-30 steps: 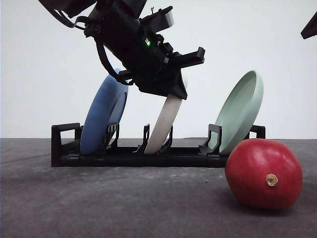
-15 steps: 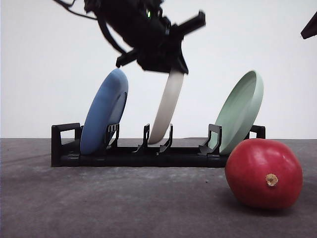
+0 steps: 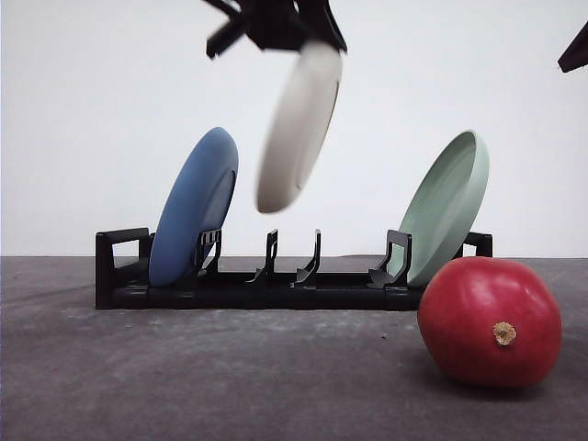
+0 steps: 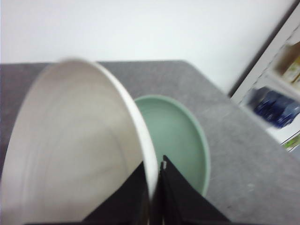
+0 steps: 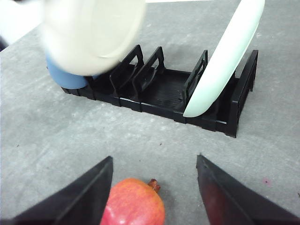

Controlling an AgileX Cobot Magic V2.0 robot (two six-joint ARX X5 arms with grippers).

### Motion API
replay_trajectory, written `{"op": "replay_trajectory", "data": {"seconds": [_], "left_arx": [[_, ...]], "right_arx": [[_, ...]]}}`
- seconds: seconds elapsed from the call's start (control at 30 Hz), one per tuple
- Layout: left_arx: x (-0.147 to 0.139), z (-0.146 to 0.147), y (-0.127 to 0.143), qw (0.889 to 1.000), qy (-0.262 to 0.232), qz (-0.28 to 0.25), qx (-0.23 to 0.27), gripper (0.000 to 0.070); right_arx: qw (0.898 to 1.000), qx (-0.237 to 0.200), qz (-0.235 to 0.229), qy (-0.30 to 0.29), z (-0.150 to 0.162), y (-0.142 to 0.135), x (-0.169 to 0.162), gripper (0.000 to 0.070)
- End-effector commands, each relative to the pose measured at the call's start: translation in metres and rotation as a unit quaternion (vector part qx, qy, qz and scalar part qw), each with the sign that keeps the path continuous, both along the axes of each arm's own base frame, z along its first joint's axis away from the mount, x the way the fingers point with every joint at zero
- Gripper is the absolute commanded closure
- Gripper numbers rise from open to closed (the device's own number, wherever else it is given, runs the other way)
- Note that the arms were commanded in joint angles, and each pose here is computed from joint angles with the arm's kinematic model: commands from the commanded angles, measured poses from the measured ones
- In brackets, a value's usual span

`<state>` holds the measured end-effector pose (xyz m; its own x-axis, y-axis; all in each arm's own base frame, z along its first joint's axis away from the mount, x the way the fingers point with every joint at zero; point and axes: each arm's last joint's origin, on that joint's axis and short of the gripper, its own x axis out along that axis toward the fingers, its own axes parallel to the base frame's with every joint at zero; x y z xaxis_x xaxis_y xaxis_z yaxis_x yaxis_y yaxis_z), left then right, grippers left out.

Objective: Place pomegranate in white plate

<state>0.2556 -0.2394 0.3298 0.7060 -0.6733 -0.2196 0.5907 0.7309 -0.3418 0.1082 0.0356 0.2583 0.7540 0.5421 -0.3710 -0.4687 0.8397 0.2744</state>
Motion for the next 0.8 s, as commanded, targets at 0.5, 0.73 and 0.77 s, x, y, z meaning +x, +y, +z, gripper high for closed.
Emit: {"op": "replay_trajectory", "data": {"seconds": [0.5,0.73,0.77], "left_arx": [[-0.067,-0.004,0.044,0.98,-0.053,-0.051,-0.183,0.069],[-0.097,-0.036,0.068,0.98,-0.055,-0.06,-0.18,0.069],[-0.102,-0.04,0.071,0.981,-0.057,-0.063,-0.175,0.069]], "right_arx": [[1.0,0.0,0.004,-0.014,0.006,0.0,0.0,0.0343],[1.0,0.0,0.004,-0.014,0.006,0.0,0.0,0.0343],[1.0,0.0,0.004,-0.014,0.006,0.0,0.0,0.0343]]}}
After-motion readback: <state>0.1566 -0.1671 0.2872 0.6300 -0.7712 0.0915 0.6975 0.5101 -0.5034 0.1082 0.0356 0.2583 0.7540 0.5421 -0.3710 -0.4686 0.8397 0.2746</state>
